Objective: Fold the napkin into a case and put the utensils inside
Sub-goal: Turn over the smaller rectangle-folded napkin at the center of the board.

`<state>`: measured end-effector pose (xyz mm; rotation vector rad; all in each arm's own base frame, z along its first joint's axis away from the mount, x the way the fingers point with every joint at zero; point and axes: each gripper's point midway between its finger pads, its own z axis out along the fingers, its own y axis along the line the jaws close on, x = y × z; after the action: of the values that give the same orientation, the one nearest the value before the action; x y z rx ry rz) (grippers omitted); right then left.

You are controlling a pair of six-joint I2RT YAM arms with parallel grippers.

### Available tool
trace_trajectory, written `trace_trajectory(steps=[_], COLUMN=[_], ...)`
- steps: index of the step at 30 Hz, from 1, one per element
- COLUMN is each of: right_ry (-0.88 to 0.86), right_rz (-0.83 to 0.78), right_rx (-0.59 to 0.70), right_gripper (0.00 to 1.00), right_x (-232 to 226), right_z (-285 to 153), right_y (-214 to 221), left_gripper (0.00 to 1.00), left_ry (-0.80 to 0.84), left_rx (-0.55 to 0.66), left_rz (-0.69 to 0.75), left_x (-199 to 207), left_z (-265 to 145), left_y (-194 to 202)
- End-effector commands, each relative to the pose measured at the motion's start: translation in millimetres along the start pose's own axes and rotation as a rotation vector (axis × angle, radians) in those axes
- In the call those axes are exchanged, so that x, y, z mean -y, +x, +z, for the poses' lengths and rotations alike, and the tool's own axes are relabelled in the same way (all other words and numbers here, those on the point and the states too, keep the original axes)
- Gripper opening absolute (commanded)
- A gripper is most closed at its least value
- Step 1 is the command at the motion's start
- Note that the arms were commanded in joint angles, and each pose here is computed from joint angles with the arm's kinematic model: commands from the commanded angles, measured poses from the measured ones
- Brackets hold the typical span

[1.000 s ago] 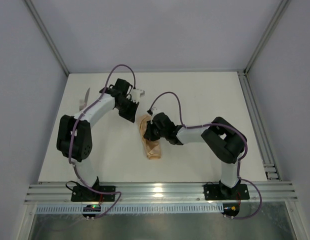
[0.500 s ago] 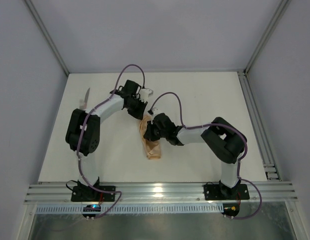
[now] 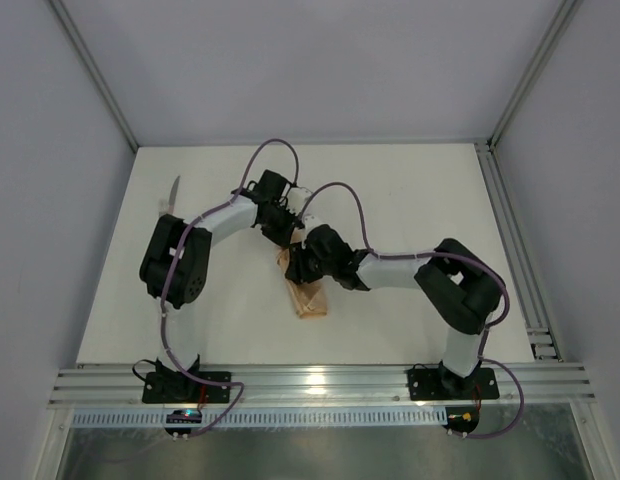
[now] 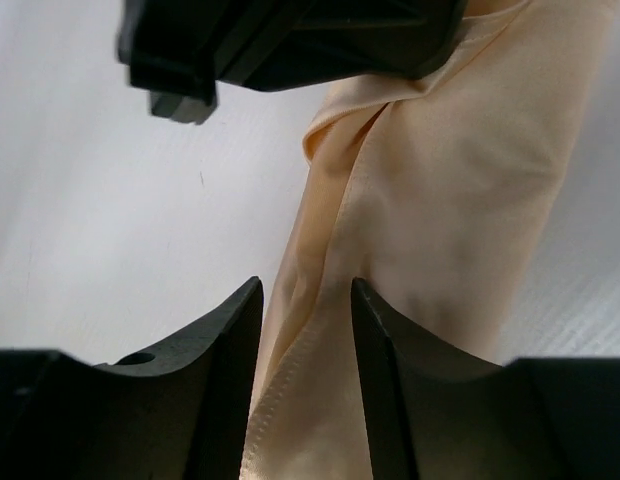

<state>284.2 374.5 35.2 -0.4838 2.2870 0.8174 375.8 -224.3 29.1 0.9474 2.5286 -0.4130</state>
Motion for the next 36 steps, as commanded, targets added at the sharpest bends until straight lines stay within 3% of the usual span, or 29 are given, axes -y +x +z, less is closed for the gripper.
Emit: trace_trajectory(steps=[1,4,6,10,18,31,36], right_ry=[0.0,-0.016,-0.015,-0.025,-0.11,-0.186,-0.174], right_rz=[-0.091,-0.102,-0.075,-0.011,0.265,0.464,0.498], right_rx=[0.102,0.122,0.103,0.067,0.018,-0.135,-0.127], right_gripper=[0.46,0.53,0.63,0.66,0.64,0.55,0.54], right_x=[-19,-26,-20,-1,58,69,74], right_z=[-37,-63,-72,-78,-47,-7,0], right_y=[-50,-58,-53,-44,-35,20,23], left_gripper=[0.14,0.14,0.14,0.13,0.11,0.11,0.11], left_ry=[-0.041,-0.046,-0.046,-0.048,-0.056,-0.056,-0.056], left_rx=[-0.051,-0.049,-0.048,-0.045,-0.03,-0.03,-0.028], left_rz=[-0.023,-0.024,-0.023,-0.024,-0.024,-0.022,-0.022], left_x=[-9,-10,-10,-10,-10,-10,-10], left_z=[10,10,10,9,7,6,6], left_y=[14,14,13,13,13,14,14])
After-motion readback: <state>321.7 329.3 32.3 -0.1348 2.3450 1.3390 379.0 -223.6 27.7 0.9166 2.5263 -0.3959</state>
